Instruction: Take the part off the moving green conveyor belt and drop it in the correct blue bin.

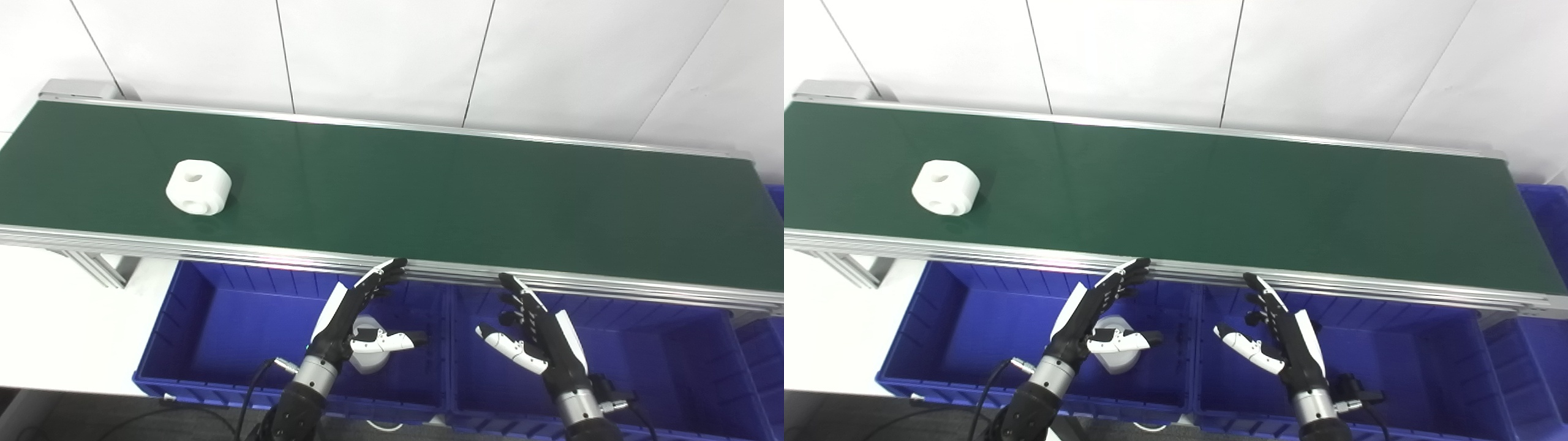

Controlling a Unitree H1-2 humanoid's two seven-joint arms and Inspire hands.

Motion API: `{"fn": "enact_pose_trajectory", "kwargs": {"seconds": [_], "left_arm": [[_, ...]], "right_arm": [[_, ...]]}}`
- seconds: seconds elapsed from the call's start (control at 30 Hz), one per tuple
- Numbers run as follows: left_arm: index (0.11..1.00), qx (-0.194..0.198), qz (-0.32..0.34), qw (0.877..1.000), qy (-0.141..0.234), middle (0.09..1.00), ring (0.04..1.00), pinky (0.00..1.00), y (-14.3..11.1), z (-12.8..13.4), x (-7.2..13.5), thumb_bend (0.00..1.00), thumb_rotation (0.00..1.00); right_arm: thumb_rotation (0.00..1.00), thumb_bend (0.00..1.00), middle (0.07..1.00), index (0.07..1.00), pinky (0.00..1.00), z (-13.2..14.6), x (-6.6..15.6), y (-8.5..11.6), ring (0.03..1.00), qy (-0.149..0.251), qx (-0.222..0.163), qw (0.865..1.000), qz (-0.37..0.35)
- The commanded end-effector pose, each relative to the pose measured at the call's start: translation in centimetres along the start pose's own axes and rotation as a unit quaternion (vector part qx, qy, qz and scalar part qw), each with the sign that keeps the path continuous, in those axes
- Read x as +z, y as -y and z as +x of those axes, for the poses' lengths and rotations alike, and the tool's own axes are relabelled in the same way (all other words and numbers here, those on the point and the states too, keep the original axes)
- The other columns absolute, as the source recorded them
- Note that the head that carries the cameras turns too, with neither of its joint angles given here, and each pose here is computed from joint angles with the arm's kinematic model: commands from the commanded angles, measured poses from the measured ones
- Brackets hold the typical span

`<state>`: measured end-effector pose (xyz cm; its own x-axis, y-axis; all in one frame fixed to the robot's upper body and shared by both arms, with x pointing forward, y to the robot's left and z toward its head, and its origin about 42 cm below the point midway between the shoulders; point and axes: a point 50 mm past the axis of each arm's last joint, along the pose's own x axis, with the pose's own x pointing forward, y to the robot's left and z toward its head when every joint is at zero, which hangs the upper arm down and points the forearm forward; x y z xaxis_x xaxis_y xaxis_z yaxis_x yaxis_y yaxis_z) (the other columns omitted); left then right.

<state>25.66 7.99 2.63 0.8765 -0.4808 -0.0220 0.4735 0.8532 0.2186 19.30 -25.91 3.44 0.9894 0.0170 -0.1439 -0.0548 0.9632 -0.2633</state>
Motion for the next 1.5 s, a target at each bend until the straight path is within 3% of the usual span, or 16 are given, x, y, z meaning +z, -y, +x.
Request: {"fn": "enact_pose_trajectory", "kwargs": {"seconds": [0.0, 0.13, 0.23, 0.3, 0.43, 0.67, 0.77, 0.9, 1.03, 1.1, 1.17, 1.2, 1.27, 1.47], "left_arm": [[0.875, 0.002, 0.001, 0.999, 0.036, 0.878, 0.865, 0.82, -0.2, 0.6, 1.2, 0.68, 0.44], [0.870, 0.004, -0.005, 0.999, 0.036, 0.868, 0.858, 0.81, 0.2, 0.6, 1.1, 0.68, 0.42], [0.873, 0.003, -0.006, 0.999, 0.034, 0.870, 0.857, 0.81, 0.6, 0.6, 0.8, 0.68, 0.43], [0.876, 0.003, -0.006, 0.999, 0.036, 0.873, 0.857, 0.81, 0.8, 0.5, 0.5, 0.68, 0.44], [0.879, 0.007, -0.016, 0.999, 0.037, 0.876, 0.852, 0.80, 1.2, 0.4, -0.1, 0.70, 0.45], [0.873, 0.026, -0.016, 0.999, 0.045, 0.874, 0.852, 0.81, 0.8, 0.0, -0.1, 0.70, 0.46], [0.874, 0.032, -0.016, 0.998, 0.058, 0.877, 0.855, 0.81, 0.1, 0.0, 0.5, 0.71, 0.48], [0.876, 0.033, -0.015, 0.996, 0.080, 0.884, 0.864, 0.82, -0.9, 0.1, 1.5, 0.72, 0.48], [0.877, 0.027, -0.001, 0.993, 0.116, 0.883, 0.870, 0.84, -2.8, 0.7, 3.1, 0.73, 0.45], [0.874, 0.028, 0.012, 0.990, 0.138, 0.879, 0.869, 0.84, -4.0, 1.1, 4.2, 0.74, 0.44], [0.873, 0.027, 0.032, 0.986, 0.160, 0.874, 0.865, 0.83, -5.4, 1.3, 5.3, 0.74, 0.44], [0.873, 0.027, 0.042, 0.984, 0.170, 0.873, 0.864, 0.83, -6.0, 1.4, 5.9, 0.73, 0.43], [0.878, 0.025, 0.068, 0.978, 0.197, 0.876, 0.867, 0.83, -7.7, 1.6, 7.5, 0.71, 0.42], [0.878, 0.026, 0.126, 0.964, 0.233, 0.873, 0.852, 0.81, -12.2, 2.7, 11.3, 0.71, 0.40]], "right_arm": [[0.46, 0.67, 0.918, 0.907, 0.78, 0.2, 0.8, 0.3, 0.882, 0.033, 0.000, 0.999, 0.000], [0.49, 0.68, 0.915, 0.908, 0.83, 0.0, 0.7, 0.5, 0.892, 0.039, 0.004, 0.999, -0.006], [0.48, 0.68, 0.926, 0.914, 0.80, -0.1, 0.4, 0.7, 0.898, 0.035, 0.005, 0.999, 0.000], [0.44, 0.64, 0.936, 0.922, 0.78, -0.2, 0.3, 0.8, 0.902, 0.036, 0.007, 0.999, 0.004], [0.34, 0.57, 0.943, 0.929, 0.83, -0.2, 0.0, 0.6, 0.914, 0.045, 0.010, 0.999, 0.011], [0.27, 0.54, 0.932, 0.926, 0.81, -0.2, -0.8, 0.2, 0.896, 0.057, 0.007, 0.998, 0.011], [0.30, 0.54, 0.925, 0.921, 0.78, -0.2, -1.3, 0.1, 0.876, 0.051, 0.008, 0.999, 0.007], [0.36, 0.58, 0.937, 0.923, 0.82, -0.2, -1.7, -0.1, 0.900, 0.033, 0.010, 0.999, 0.026], [0.10, 0.51, 0.954, 0.929, 0.87, -0.1, -1.9, -0.3, 0.927, 0.030, 0.009, 0.999, 0.036], [0.06, 0.50, 0.955, 0.929, 0.87, 0.0, -2.0, -0.5, 0.929, 0.029, 0.009, 0.999, 0.039], [0.09, 0.51, 0.958, 0.929, 0.87, 0.1, -2.0, -0.7, 0.933, 0.023, 0.009, 0.999, 0.038], [0.21, 0.54, 0.953, 0.925, 0.87, 0.1, -1.9, -0.8, 0.930, 0.021, 0.009, 0.999, 0.037], [0.32, 0.58, 0.916, 0.904, 0.80, 0.2, -1.8, -0.9, 0.880, 0.027, 0.007, 0.999, 0.025], [0.36, 0.63, 0.893, 0.872, 0.77, 0.7, -1.9, -1.3, 0.858, 0.040, 0.010, 0.999, 0.021]]}}
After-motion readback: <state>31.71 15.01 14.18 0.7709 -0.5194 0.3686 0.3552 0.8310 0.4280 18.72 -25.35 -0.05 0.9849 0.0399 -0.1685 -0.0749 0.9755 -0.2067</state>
